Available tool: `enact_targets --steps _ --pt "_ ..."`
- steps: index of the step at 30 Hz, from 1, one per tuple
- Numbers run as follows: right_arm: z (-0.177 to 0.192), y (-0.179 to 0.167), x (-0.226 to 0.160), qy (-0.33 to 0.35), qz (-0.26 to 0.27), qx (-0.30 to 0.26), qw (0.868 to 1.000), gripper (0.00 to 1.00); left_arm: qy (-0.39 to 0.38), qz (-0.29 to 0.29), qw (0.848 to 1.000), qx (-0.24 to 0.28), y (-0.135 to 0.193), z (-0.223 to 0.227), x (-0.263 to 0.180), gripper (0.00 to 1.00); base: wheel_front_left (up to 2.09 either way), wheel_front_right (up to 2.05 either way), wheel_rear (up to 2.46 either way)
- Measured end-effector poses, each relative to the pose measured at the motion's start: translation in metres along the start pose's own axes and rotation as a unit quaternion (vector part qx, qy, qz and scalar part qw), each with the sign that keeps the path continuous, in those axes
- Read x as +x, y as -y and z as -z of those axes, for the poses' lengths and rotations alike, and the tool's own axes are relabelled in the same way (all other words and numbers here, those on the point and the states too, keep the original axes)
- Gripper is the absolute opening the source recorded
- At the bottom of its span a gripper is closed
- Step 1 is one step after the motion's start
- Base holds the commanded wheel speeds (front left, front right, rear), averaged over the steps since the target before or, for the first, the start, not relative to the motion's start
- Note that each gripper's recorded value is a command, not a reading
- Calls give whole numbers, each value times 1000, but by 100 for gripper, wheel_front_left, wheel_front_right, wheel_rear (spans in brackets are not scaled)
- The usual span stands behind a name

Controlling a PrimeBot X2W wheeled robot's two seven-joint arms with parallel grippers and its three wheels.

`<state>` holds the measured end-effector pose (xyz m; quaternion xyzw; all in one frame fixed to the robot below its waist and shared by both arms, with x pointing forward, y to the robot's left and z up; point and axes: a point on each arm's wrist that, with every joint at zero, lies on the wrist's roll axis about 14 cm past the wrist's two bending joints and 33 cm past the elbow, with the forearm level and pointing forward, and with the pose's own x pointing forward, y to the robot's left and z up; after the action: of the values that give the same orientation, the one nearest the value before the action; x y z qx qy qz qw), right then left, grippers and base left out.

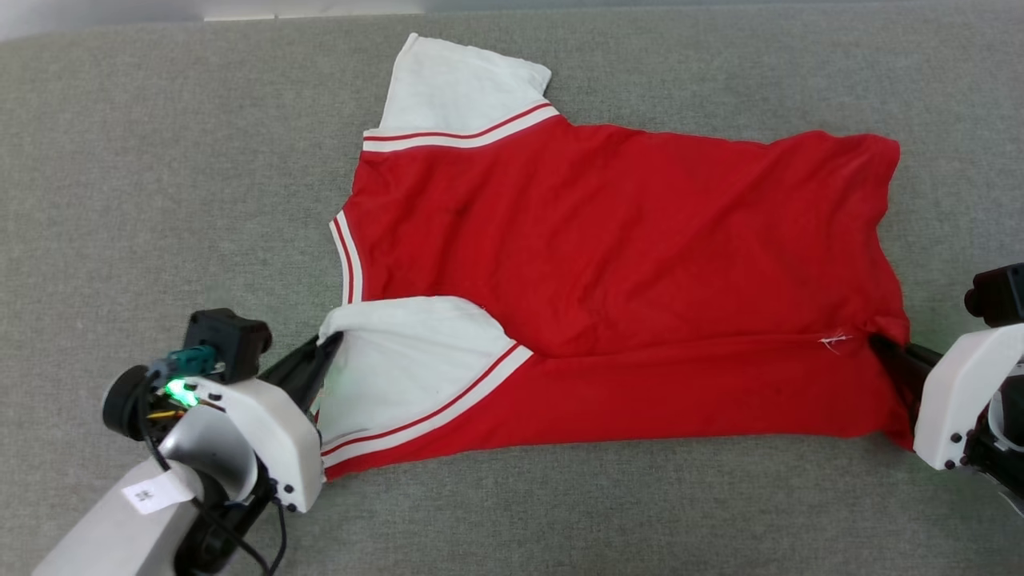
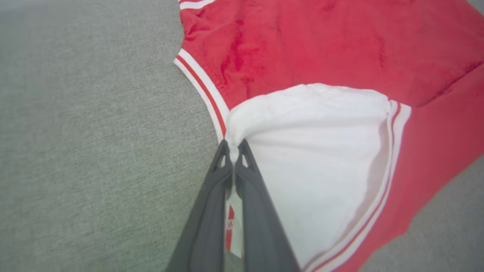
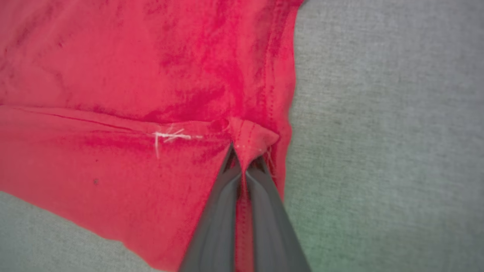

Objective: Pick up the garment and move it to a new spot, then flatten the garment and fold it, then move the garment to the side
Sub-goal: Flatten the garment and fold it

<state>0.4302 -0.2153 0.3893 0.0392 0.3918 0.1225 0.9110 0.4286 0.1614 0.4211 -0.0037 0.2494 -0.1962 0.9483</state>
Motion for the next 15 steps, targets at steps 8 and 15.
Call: enact_targets --steps 8,15 --pt "-2 -7 8 7 1 -15 1000 100 -10 -23 1000 -14 1 10 9 100 0 0 0" --pt "-11 -8 -6 17 20 -65 998 100 11 -72 997 -34 -7 1 -3 100 0 0 0"
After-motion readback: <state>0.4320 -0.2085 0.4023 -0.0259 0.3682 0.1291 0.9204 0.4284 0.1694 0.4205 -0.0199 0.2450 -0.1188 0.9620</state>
